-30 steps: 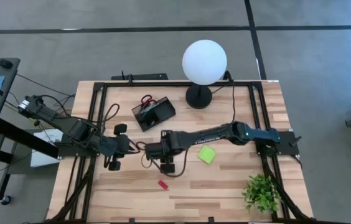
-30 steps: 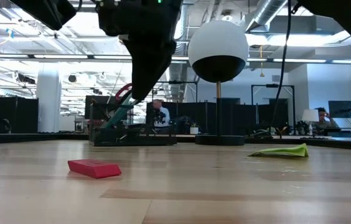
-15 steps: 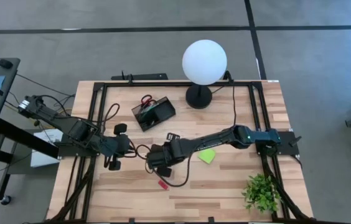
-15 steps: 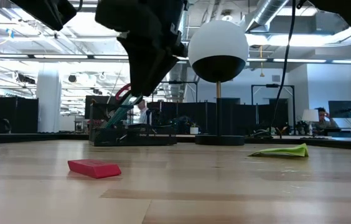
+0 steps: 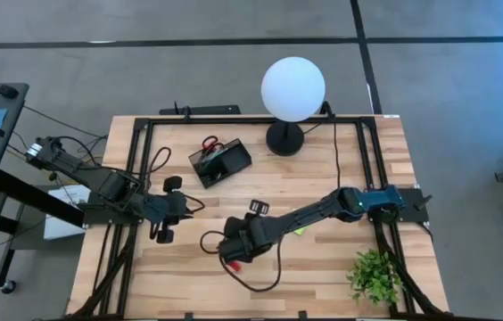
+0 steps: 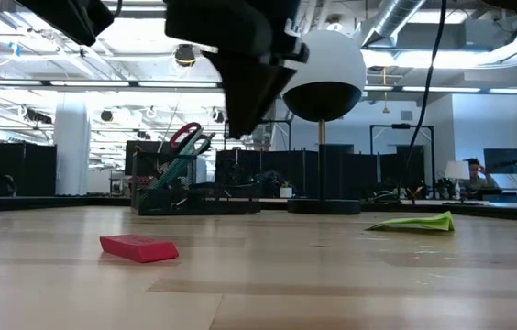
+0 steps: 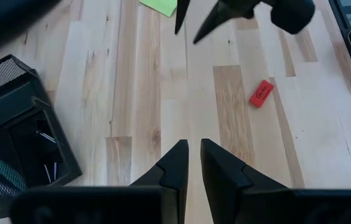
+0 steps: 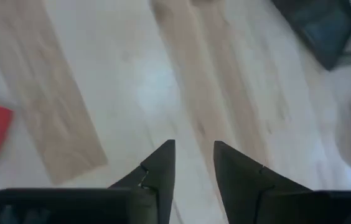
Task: Pick and place office supplies into organizer
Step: Put the red eraser into the black desk organizer
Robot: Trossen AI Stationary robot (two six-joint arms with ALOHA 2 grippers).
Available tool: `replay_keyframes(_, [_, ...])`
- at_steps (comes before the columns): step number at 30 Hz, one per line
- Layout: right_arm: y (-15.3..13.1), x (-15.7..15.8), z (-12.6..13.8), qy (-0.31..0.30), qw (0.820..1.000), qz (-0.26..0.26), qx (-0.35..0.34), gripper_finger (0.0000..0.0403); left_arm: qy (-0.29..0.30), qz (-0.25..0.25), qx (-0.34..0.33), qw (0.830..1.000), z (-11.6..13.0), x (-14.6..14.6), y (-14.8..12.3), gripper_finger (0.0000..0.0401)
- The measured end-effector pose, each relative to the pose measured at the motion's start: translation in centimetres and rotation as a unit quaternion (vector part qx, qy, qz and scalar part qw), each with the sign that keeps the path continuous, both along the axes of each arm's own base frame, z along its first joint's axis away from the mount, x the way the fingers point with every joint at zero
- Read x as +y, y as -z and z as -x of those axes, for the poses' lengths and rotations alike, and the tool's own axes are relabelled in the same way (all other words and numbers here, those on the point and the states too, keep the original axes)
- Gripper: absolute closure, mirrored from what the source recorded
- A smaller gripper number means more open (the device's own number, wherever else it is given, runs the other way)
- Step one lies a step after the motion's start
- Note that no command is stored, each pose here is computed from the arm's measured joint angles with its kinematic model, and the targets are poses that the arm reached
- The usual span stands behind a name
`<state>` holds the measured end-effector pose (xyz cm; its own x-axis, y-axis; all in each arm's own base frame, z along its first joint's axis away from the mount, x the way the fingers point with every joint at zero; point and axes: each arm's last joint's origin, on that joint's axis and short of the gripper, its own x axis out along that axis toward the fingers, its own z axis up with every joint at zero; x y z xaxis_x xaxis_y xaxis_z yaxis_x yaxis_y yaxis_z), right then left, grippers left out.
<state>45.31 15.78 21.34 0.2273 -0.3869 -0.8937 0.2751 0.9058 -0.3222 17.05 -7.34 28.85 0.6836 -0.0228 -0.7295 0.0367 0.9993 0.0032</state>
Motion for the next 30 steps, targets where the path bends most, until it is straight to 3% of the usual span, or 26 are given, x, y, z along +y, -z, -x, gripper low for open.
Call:
replay_keyframes(10, [-4.4,0.4,3.5,0.013,0.999,0.048,0.015,0.0345,0.001,0.002,0.001,1.000,0.0,0.0,0.0,0.0363])
replay_keyframes(21, [-6.9,-1.2,3.6,-0.071,0.995,0.063,0.025,0.0353,0.002,0.002,0.001,1.000,0.0,0.0,0.0,0.0363])
replay_keyframes(25, [-6.4,-1.2,2.9,-0.066,0.996,0.057,0.005,0.0353,0.005,-0.001,0.001,1.000,0.0,0.0,0.0,0.0363])
replay_keyframes(30, [-5.9,-1.2,1.3,-0.051,0.997,0.003,-0.049,0.0353,0.100,-0.103,-0.005,0.990,0.0,0.0,0.0,0.0363])
